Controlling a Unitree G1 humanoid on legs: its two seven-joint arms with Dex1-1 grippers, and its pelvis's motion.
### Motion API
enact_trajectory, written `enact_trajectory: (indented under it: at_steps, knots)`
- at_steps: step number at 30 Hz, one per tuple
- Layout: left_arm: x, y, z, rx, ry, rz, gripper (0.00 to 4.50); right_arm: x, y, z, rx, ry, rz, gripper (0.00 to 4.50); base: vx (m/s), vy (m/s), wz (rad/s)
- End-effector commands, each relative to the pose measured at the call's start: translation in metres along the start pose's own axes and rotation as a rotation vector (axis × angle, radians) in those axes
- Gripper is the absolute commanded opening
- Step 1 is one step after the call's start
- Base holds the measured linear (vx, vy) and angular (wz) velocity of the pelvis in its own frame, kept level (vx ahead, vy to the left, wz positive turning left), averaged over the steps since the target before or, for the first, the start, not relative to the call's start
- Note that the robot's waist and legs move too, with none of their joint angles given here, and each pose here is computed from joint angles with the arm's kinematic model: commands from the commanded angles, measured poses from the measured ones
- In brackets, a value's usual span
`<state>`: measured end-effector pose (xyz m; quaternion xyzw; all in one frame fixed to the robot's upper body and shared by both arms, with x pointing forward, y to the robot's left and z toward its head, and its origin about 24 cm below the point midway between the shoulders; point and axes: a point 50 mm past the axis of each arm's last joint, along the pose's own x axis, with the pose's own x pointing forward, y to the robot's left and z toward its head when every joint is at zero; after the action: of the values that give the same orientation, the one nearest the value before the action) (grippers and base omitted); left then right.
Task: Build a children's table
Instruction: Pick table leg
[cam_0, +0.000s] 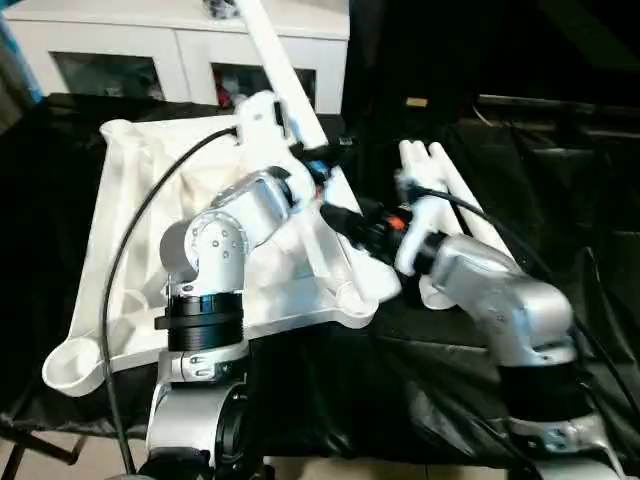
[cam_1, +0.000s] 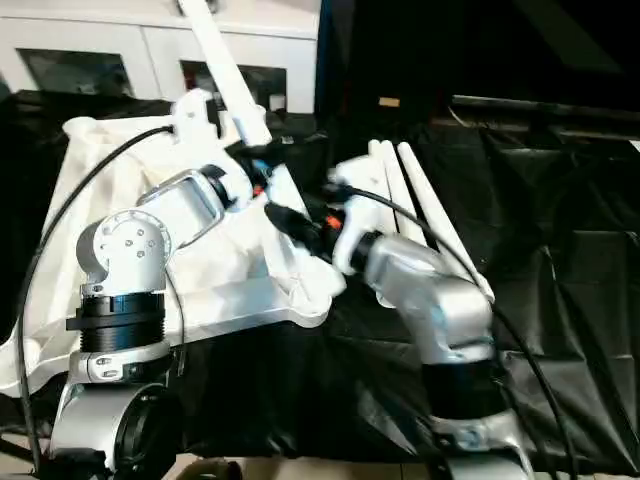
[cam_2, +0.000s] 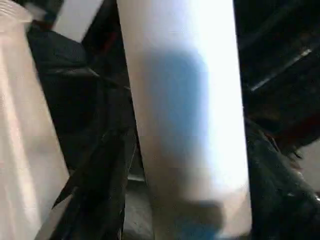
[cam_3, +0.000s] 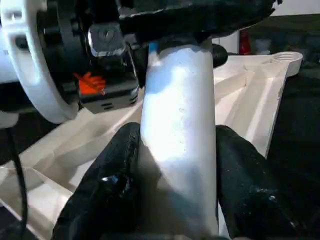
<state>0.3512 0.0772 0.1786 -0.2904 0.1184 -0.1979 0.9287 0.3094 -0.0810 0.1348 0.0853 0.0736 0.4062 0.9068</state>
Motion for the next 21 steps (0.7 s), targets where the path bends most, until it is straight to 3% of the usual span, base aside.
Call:
enact_trajectory:
  at_steps: [1,8,9,10,17,20,21]
  knots:
    - [0.002,-0.003,0.002,-0.018,-0.007,0.017,2.72,-0.001,0.005,0.016,-0.065,-0.066,0.003,1.81,0.000,0.000,0.00]
    - [0.004,-0.009,0.000,-0.037,0.001,-0.035,2.29,0.001,0.009,0.014,-0.088,-0.054,0.009,1.81,0.000,0.000,0.00]
    - [0.004,-0.009,-0.001,-0.038,0.002,-0.039,2.09,0.001,0.009,0.013,-0.087,-0.054,0.010,2.37,0.000,0.000,0.00]
    - [0.004,-0.010,-0.001,-0.039,0.005,-0.051,2.04,0.000,0.008,0.013,-0.076,-0.054,0.015,2.51,0.000,0.000,0.00]
    - [0.003,-0.012,0.000,-0.027,0.010,-0.136,1.85,-0.009,0.002,0.011,-0.021,-0.029,0.104,2.94,0.000,0.000,0.00]
    - [0.002,-0.016,0.002,0.022,0.021,-0.230,1.82,-0.016,-0.002,0.010,-0.009,0.001,0.165,3.22,0.000,0.000,0.00]
    - [-0.002,-0.022,0.003,0.070,0.029,-0.345,1.82,-0.021,-0.006,0.009,0.001,0.024,0.213,3.30,0.000,0.000,0.00]
